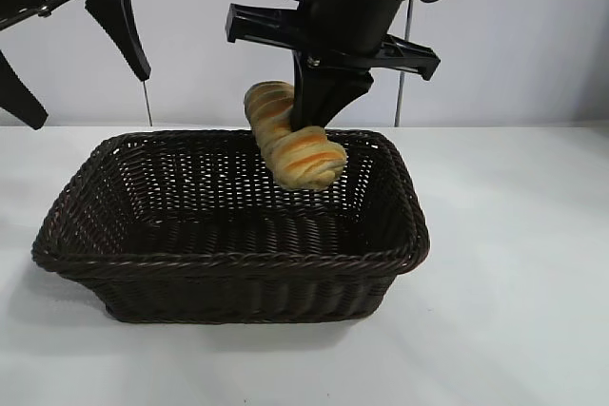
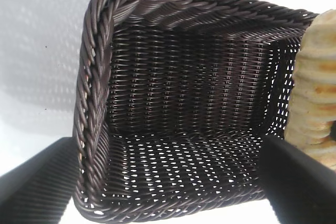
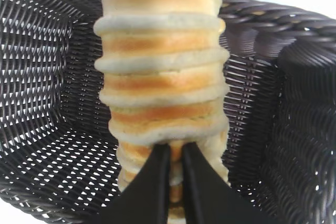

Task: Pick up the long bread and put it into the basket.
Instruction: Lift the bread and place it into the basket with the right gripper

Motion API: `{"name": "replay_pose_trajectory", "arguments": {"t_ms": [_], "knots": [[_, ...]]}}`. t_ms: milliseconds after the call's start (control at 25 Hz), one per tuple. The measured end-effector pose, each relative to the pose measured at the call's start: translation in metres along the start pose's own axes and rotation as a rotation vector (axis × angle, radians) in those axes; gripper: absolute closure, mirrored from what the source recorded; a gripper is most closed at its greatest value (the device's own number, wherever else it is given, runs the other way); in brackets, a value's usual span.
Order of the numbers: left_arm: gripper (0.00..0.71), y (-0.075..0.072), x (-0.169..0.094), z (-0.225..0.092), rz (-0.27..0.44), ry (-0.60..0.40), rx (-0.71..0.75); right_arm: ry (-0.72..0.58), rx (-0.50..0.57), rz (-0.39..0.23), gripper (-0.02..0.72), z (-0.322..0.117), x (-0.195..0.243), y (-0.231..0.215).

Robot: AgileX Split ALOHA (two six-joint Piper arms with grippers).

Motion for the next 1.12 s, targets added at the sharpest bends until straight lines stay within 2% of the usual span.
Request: {"name": "replay_pose_trajectory", "arguments": {"t_ms": [440,560,640,720,880,960,1120], "knots": [[0.042,0.000,0.000,0.000,0.000,0.000,0.000,0.033,-0.012,0.021,0.661,-0.004,0.010,0.002],[0.042,0.000,0.000,0.000,0.000,0.000,0.000,0.034,-0.010,0.025,0.632,-0.004,0.010,0.003],[0.042,0.000,0.000,0.000,0.000,0.000,0.000,0.036,-0.009,0.027,0.569,-0.004,0.010,0.003],[0.042,0.000,0.000,0.000,0.000,0.000,0.000,0.036,-0.008,0.028,0.475,-0.004,0.010,0.003],[0.042,0.000,0.000,0.000,0.000,0.000,0.000,0.041,-0.017,0.028,0.244,-0.005,0.010,0.003],[0.042,0.000,0.000,0.000,0.000,0.000,0.000,0.040,-0.018,0.028,0.192,-0.005,0.010,0.003],[0.042,0.000,0.000,0.000,0.000,0.000,0.000,0.023,-0.023,0.032,0.153,-0.003,0.000,0.005]]}}
Point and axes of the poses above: a point on each arm's last joint axis where the gripper is mounted, x pointing out along that axis toward the gripper, y along the wrist's bending axis when the last joint is at zero, z = x × y, the point moved 6 cm from there along x, pointing out along that axis toward the gripper, and after that the axes turned 7 degrees about -x, right-handed, at the moved point
